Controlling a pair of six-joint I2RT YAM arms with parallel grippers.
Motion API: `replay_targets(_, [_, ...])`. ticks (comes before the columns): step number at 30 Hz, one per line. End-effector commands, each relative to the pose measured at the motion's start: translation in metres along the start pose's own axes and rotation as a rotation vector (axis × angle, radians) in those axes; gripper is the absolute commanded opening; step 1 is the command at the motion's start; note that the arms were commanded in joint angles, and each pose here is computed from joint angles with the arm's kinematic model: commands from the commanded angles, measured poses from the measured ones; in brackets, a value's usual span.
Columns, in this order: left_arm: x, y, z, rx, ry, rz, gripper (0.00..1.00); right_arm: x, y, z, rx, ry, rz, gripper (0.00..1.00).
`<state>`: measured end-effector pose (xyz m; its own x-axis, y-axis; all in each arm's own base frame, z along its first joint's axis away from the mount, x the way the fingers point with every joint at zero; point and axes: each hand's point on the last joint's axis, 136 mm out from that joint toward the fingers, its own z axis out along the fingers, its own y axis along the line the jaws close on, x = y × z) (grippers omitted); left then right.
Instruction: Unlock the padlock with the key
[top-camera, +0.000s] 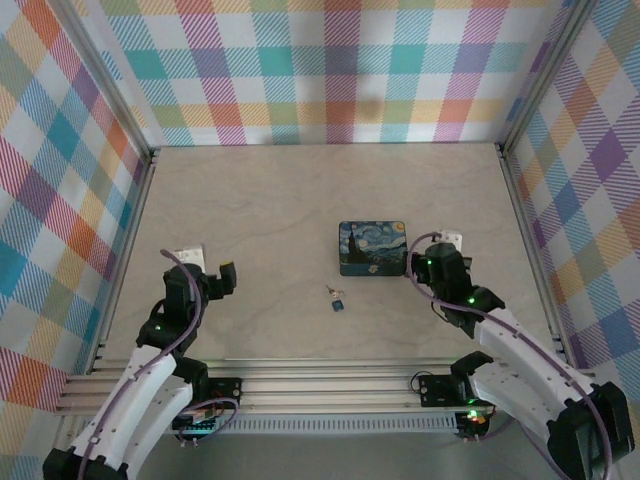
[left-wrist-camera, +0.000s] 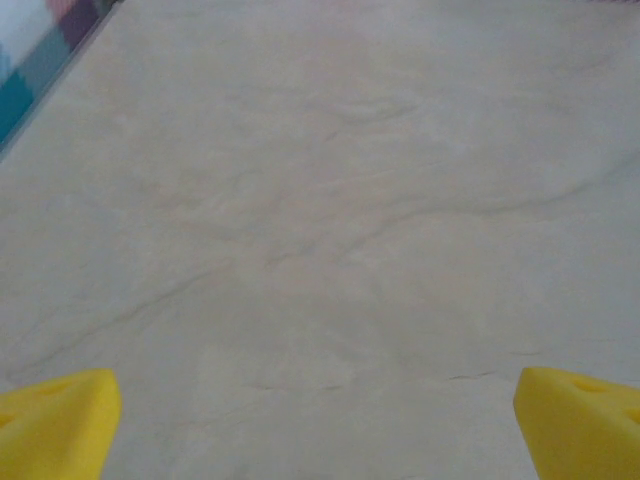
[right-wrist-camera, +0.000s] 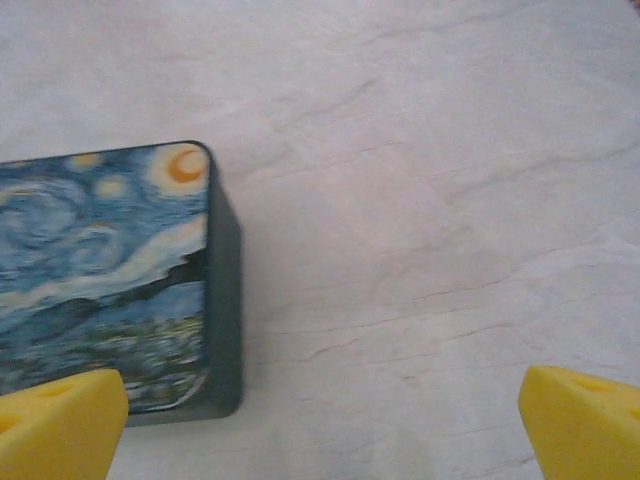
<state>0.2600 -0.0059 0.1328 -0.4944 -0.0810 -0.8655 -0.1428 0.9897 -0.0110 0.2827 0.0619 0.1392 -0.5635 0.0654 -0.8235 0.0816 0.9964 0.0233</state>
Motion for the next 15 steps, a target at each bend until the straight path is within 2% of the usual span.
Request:
replay_targets(1, [-0.009, 0.008, 0.008, -0.032, -0.079, -0.001, 1.00, -0.020, -0.007, 0.008, 0.043, -0.085, -0.100, 1.00])
replay_targets(5, [-0.003, 0.021, 0.019, -0.103, -0.104, -0.045, 1.00, -0.021, -0.015, 0.024, 0.051, -0.121, -0.136, 1.00])
replay_targets(9, [-0.008, 0.026, 0.026, -0.124, -0.158, -0.079, 1.00, -0.021, -0.022, 0.044, 0.016, -0.171, -0.093, 1.00])
replay_targets(15, [-0.018, 0.031, 0.039, -0.074, -0.238, -0.140, 1.00, -0.023, -0.016, 0.073, -0.049, -0.190, -0.095, 1.00])
